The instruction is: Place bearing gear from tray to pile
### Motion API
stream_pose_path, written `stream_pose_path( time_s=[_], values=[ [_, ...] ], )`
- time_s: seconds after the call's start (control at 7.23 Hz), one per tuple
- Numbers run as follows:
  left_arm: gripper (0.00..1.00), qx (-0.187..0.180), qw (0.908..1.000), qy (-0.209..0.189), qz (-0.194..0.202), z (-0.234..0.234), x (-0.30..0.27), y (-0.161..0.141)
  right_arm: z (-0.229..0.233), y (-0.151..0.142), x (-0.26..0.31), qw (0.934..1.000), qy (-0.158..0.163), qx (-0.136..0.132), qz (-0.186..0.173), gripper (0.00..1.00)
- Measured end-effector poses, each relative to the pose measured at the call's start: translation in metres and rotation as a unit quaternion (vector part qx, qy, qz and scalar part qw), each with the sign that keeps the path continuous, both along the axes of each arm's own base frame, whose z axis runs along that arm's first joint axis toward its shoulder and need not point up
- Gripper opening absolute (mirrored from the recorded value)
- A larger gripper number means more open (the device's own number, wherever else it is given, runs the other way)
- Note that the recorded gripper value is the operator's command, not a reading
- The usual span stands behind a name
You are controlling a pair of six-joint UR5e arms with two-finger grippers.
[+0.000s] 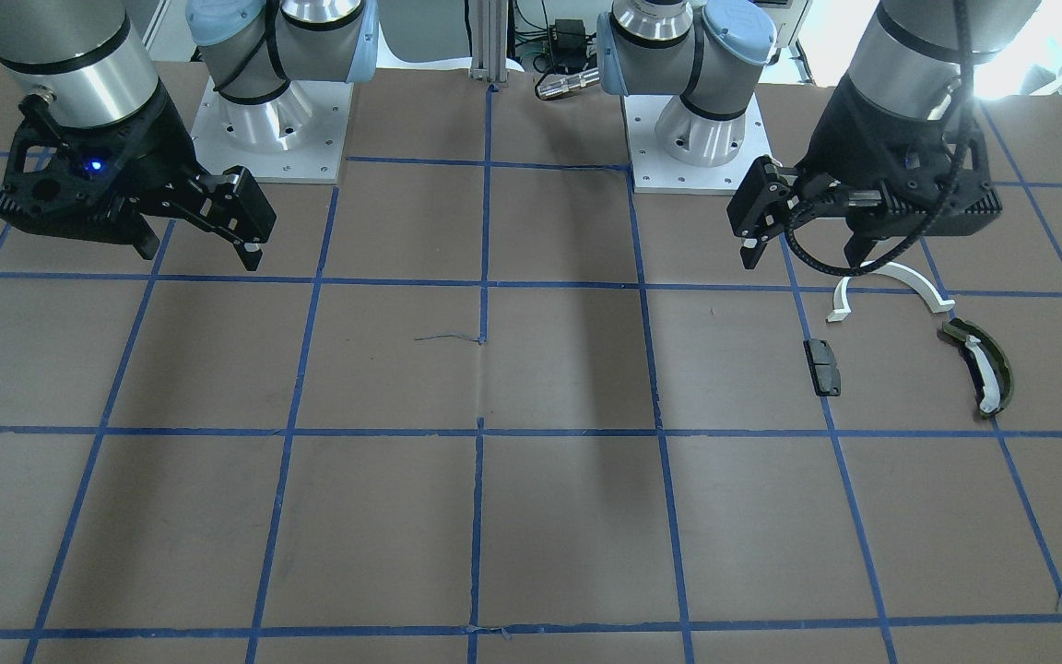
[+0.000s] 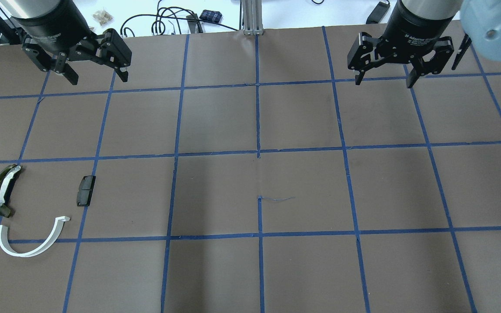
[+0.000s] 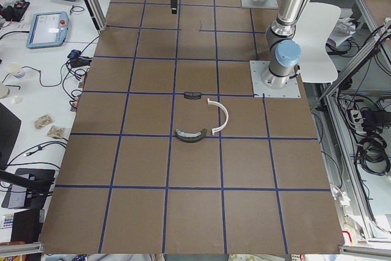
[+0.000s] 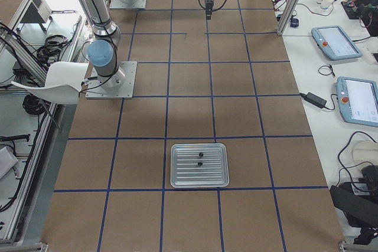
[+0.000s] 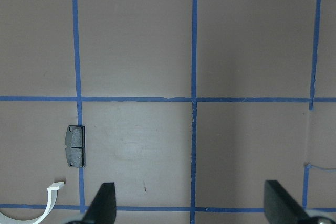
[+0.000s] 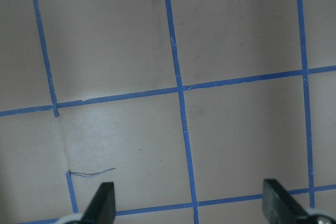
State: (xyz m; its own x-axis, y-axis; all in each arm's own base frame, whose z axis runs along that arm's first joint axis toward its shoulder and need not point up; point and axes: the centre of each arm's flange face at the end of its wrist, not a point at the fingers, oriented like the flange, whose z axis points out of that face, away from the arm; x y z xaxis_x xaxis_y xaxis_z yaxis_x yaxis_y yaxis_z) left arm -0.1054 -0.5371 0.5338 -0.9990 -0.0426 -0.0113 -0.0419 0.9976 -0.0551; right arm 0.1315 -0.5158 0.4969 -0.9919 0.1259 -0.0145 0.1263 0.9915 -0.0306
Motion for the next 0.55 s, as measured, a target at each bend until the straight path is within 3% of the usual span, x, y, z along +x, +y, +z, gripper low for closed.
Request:
stream_pose_path(
  time_s=[0.55],
  values=[
    [1.00, 0.029, 0.9995, 0.003, 0.015, 0.0014, -0.0005, -0.0093, -0.0028, -0.0001, 0.0018, 1.0000, 0.000, 0.002, 0.000, 1.00]
  ],
)
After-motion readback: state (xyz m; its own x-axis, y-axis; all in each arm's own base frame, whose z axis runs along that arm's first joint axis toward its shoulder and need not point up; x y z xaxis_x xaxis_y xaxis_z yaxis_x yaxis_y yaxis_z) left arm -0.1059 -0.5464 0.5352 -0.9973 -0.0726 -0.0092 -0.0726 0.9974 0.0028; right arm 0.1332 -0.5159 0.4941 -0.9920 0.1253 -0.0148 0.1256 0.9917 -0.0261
